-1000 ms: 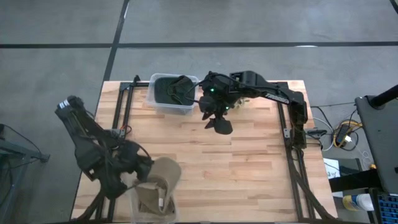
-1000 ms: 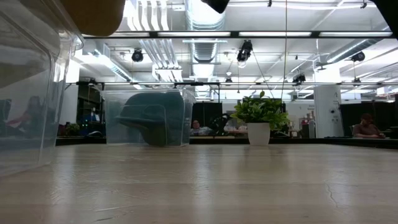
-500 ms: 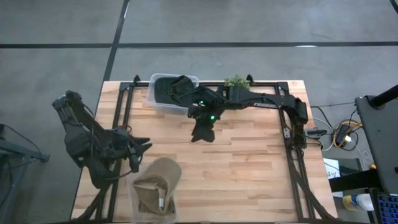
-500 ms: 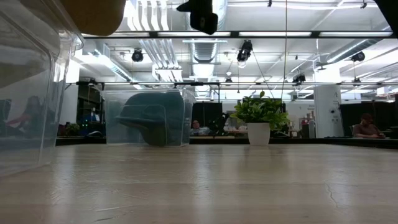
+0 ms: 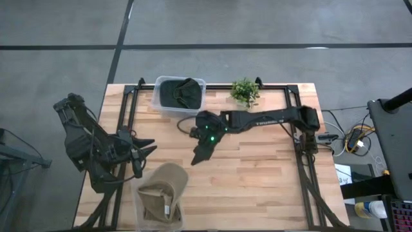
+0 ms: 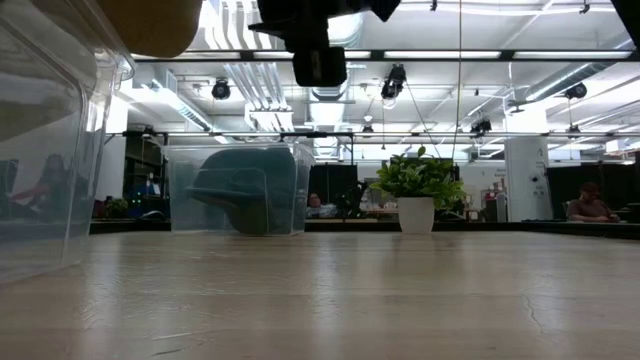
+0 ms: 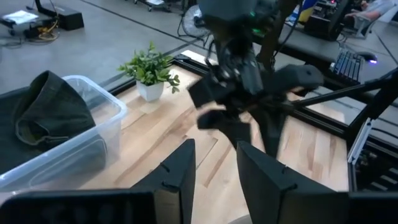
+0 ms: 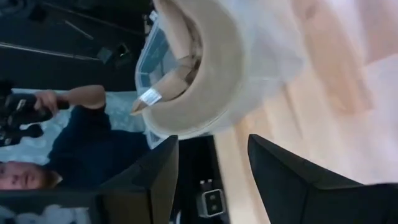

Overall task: Pick & Place hat
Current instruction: Put the brown cap in the bottom transparent bin

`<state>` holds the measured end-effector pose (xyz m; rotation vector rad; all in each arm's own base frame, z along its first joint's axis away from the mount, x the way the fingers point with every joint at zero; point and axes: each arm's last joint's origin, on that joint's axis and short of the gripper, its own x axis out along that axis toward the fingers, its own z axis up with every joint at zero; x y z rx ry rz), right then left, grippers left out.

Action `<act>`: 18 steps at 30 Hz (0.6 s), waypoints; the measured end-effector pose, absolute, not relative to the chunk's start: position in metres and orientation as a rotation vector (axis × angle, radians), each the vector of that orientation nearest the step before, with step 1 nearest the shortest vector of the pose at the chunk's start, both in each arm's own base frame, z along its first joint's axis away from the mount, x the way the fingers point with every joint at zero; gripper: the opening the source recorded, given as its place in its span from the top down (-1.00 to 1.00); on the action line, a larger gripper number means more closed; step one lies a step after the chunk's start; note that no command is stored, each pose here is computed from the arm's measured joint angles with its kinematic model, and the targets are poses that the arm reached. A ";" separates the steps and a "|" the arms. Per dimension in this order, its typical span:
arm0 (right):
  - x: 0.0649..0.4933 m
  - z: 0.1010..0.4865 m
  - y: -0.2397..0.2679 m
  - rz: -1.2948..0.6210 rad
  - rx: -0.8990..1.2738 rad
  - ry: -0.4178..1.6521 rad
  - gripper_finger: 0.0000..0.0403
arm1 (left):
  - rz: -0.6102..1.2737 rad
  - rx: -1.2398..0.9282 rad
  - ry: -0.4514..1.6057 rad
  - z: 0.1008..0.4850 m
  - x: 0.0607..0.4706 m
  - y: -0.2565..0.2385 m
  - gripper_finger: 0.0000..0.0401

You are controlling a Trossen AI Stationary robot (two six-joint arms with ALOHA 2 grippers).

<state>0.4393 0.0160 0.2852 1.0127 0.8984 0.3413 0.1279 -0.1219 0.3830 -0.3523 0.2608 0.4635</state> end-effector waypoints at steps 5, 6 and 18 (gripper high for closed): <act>0.444 0.277 0.034 0.369 1.079 0.834 0.07 | 0.461 -0.332 0.264 0.383 0.128 -0.122 0.45; 0.444 0.275 0.037 0.366 1.094 0.829 0.07 | 0.461 -0.332 0.264 0.383 0.128 -0.122 0.45; 0.442 0.266 0.063 0.299 1.123 0.840 0.07 | 0.460 -0.317 0.266 0.383 0.128 -0.122 0.45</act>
